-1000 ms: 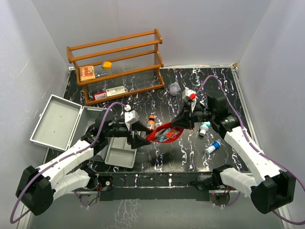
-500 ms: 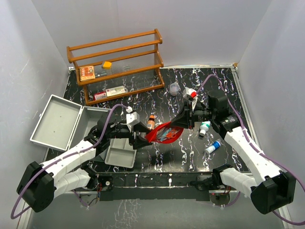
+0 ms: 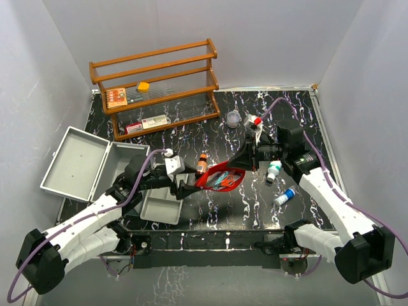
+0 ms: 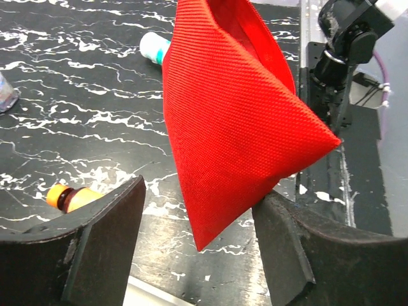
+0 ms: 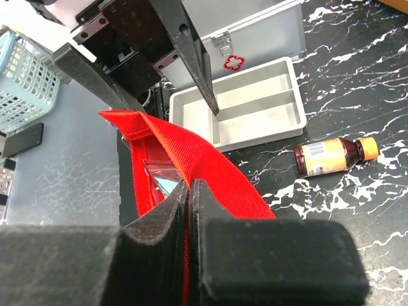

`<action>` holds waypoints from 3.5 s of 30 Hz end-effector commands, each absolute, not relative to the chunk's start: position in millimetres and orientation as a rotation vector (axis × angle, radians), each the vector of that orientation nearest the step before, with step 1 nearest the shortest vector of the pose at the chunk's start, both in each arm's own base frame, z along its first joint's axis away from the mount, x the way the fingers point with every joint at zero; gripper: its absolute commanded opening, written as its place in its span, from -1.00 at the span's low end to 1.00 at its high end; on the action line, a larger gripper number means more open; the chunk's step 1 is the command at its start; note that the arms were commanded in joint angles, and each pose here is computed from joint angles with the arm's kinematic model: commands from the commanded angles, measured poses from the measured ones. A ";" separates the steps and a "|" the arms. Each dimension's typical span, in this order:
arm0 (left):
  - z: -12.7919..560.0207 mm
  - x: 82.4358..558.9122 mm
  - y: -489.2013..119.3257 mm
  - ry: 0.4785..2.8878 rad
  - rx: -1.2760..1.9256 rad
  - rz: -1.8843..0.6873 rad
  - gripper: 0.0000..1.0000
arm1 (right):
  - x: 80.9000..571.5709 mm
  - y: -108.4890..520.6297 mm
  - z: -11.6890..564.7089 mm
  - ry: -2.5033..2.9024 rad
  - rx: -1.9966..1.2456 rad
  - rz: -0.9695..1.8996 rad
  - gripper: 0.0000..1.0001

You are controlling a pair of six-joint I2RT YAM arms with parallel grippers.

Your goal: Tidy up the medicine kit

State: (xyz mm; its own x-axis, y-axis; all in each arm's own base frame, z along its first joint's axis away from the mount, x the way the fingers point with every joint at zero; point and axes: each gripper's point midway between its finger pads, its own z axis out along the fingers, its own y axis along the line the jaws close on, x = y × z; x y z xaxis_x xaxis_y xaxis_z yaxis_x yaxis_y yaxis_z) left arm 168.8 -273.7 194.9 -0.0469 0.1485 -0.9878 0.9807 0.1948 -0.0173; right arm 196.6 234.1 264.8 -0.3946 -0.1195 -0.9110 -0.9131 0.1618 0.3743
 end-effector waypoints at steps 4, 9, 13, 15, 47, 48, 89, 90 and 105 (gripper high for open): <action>203.6 177.8 -275.0 1.362 1.122 -0.922 0.11 | 212.0 236.9 293.8 1.668 -0.916 1.288 -1.00; 210.1 178.5 -277.1 1.348 1.080 -0.939 -0.28 | 217.3 237.3 287.3 1.732 -0.861 1.301 -1.00; 216.2 178.2 -277.4 1.344 1.060 -0.952 -0.64 | 221.1 235.5 275.6 1.791 -0.834 1.287 -1.00; 217.3 176.8 -278.1 1.353 1.058 -0.967 -0.84 | 223.3 234.6 269.7 1.821 -0.819 1.275 -1.00; 206.9 219.5 -319.3 1.851 0.786 -1.149 -1.00 | 235.4 215.7 272.2 1.909 -0.371 1.000 -0.14; 207.6 219.7 -320.4 1.848 0.790 -1.153 -1.00 | 231.7 223.6 269.5 1.917 -0.391 1.008 -0.14; 204.2 202.2 -313.2 1.684 1.046 -1.092 -1.00 | 242.6 267.8 223.4 1.975 -0.393 0.932 -1.00; 203.4 202.6 -312.4 1.687 1.044 -1.086 -1.00 | 244.0 264.1 220.2 1.986 -0.375 0.909 -1.00; 215.0 195.2 -309.3 1.625 1.067 -1.093 -1.00 | 267.8 213.0 192.0 2.091 -0.145 0.565 -1.00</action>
State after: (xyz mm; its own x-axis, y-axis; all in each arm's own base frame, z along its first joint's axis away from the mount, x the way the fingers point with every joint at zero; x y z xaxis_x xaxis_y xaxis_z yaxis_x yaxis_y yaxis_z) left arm 206.0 -310.9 193.9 -0.3187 0.2105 -0.9242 0.9208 0.3001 -0.2491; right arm 245.6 245.0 200.2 -0.5883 0.0714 -0.8055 -0.4776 0.7731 0.4173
